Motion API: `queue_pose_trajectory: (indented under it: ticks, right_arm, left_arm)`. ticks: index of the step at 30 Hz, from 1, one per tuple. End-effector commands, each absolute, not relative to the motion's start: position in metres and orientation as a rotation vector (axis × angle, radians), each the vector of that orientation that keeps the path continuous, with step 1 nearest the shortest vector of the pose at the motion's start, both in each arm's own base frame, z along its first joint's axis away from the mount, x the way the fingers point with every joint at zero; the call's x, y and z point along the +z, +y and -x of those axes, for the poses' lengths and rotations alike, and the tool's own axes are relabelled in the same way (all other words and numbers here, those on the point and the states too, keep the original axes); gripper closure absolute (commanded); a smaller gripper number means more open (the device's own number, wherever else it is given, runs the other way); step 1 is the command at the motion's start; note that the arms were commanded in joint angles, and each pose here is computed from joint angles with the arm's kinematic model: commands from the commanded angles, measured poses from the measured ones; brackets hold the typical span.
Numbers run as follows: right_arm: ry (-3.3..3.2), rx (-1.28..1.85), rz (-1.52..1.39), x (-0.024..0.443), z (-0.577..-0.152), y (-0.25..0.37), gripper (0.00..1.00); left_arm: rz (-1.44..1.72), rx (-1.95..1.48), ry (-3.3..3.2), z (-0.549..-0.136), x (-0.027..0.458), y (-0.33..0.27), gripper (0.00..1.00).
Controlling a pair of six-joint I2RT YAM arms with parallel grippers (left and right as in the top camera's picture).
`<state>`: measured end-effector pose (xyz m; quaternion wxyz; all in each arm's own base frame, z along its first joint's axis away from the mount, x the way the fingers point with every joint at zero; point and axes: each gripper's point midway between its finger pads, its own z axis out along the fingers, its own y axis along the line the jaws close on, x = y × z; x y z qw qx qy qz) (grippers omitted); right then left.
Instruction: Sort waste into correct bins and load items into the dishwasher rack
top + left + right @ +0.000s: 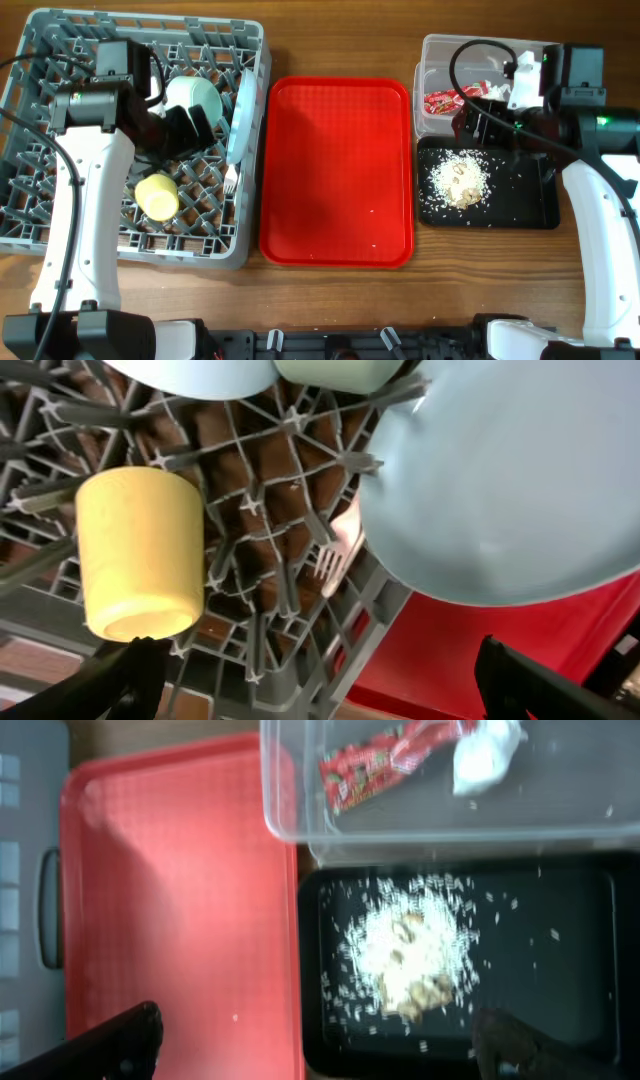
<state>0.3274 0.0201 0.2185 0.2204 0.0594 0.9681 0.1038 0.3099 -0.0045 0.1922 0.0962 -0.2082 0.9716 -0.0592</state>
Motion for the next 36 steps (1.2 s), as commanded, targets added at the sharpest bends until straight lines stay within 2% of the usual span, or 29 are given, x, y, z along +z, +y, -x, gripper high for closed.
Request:
queue_pose_trajectory:
  ticks: [1, 8, 15, 33, 36]
  right_arm:
    - [2.610, 0.239, -0.135, 0.235, -0.311, 0.016, 0.00]
    - [2.319, 0.227, -0.090, 0.260, -0.256, 0.018, 0.00]
    - [2.159, 0.219, -0.069, 0.274, -0.196, 0.020, 0.00]
    - [2.161, 0.219, -0.067, 0.274, -0.191, 0.021, 0.00]
    - [2.141, 0.111, -0.043, 0.276, -0.189, 0.009, 0.00]
  left_arm:
    - [0.625, -0.116, 2.804, -0.298, 0.206, 0.004, 0.00]
    - [0.419, -0.165, 2.498, -0.257, 0.240, -0.001, 0.00]
    - [0.354, -0.216, 2.315, -0.208, 0.230, -0.010, 0.00]
    - [0.352, -0.217, 2.306, -0.198, 0.231, -0.010, 0.00]
    - [0.352, -0.217, 2.306, -0.198, 0.231, -0.010, 0.00]
